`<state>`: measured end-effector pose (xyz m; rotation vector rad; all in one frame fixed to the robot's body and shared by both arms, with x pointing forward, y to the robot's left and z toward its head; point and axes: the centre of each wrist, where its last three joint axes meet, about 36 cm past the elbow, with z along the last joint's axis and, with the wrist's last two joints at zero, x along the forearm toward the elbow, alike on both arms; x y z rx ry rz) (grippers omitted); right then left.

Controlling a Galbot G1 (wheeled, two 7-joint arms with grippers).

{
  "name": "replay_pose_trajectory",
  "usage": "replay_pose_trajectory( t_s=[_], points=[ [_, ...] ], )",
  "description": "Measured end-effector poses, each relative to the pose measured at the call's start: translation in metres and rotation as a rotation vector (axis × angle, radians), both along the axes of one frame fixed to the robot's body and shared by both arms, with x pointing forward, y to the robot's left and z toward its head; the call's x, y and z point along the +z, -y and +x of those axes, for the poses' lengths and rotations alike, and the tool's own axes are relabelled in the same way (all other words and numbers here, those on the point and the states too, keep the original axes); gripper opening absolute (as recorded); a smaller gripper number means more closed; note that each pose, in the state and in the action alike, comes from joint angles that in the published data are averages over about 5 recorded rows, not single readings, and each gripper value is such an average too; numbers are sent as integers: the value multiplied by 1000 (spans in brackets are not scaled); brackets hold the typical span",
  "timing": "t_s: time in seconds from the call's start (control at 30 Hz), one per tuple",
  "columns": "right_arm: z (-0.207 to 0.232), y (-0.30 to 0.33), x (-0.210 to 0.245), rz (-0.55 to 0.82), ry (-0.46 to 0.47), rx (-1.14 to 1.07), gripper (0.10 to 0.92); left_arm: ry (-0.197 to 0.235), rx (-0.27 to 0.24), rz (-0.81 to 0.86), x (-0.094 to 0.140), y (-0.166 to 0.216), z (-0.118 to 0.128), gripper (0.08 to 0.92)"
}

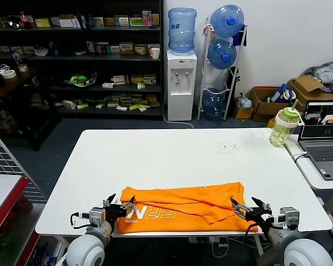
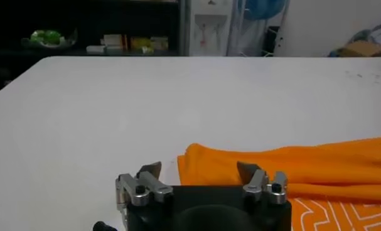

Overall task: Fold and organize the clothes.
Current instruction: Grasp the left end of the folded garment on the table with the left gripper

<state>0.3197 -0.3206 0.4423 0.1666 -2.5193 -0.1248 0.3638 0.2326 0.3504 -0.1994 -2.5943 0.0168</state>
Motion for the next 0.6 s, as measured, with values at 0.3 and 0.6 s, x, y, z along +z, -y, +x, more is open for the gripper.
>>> replay_pose_trajectory(
  t_s=[0.3, 0.6],
  points=[
    [-3, 1, -1, -1, -3, -6, 823, -21, 13, -7, -10, 7, -1, 671],
    [-2, 0, -3, 1, -3, -7, 823, -35, 30, -22, -12, 12, -3, 411]
  ],
)
